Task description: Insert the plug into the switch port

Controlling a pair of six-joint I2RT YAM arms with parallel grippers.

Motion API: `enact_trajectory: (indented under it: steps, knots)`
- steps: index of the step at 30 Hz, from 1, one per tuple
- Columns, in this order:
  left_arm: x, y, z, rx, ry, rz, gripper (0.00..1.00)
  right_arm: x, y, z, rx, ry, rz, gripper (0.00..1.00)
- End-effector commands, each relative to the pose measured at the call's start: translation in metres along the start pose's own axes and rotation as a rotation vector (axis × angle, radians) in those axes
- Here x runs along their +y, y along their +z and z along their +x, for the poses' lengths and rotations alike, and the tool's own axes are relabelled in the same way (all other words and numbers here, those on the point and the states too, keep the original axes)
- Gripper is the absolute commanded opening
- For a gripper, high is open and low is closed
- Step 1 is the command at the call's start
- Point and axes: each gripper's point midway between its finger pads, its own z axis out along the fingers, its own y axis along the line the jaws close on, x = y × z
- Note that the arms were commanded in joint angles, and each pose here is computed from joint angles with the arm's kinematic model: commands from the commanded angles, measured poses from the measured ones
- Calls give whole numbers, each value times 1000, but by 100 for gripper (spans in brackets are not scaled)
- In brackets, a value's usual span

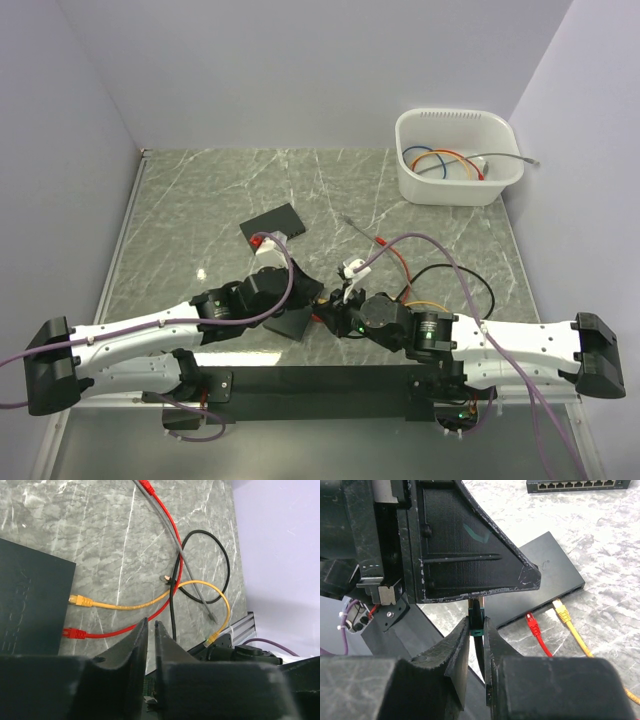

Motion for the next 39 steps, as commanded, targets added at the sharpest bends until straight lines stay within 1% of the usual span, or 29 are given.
enact_trajectory:
  steps: [1,2,3,4,6,7,10,13,14,16,17,18,23,28,32,34,39]
  knots:
    - [-2,-2,-1,-1,-16,-4,17,1,-6,-21,-70,41,6,3]
    - [2,-1,2,4,-17,-11,30,0,-6,-20,-64,40,13,2]
    - [12,0,8,15,-13,-32,35,-3,-8,-17,-55,38,23,1]
    - [17,1,11,18,-11,-41,45,-6,-8,-15,-50,37,33,0]
    - [32,1,18,34,10,-84,52,-11,-8,-8,-32,42,56,0]
    - [38,2,17,26,19,-104,57,-15,-8,-4,-24,43,69,0]
    - [57,1,18,25,33,-156,63,-23,-7,11,15,62,107,0]
    - [70,-2,7,5,15,-156,64,-29,-5,27,62,72,136,0]
    - [74,-3,-2,-13,-3,-155,65,-31,-4,32,77,72,144,0]
    - [86,-3,-5,-11,-6,-165,65,-37,-1,47,125,65,178,0]
    - [93,-2,-15,-34,-12,-178,65,-40,2,56,156,55,194,0]
    - [98,-2,-15,-24,-12,-183,65,-42,3,62,178,48,206,0]
    - [113,0,-32,-62,-1,-207,64,-46,12,90,262,37,235,0]
    - [122,8,-32,-49,-7,-197,64,-40,19,99,299,35,224,0]
    - [135,15,-28,-25,-18,-212,63,-37,25,110,337,-1,223,0]
    - [134,20,-30,-39,-17,-184,63,-36,27,112,347,-19,230,0]
    - [141,27,-26,-32,-14,-155,63,-34,32,125,379,-53,247,0]
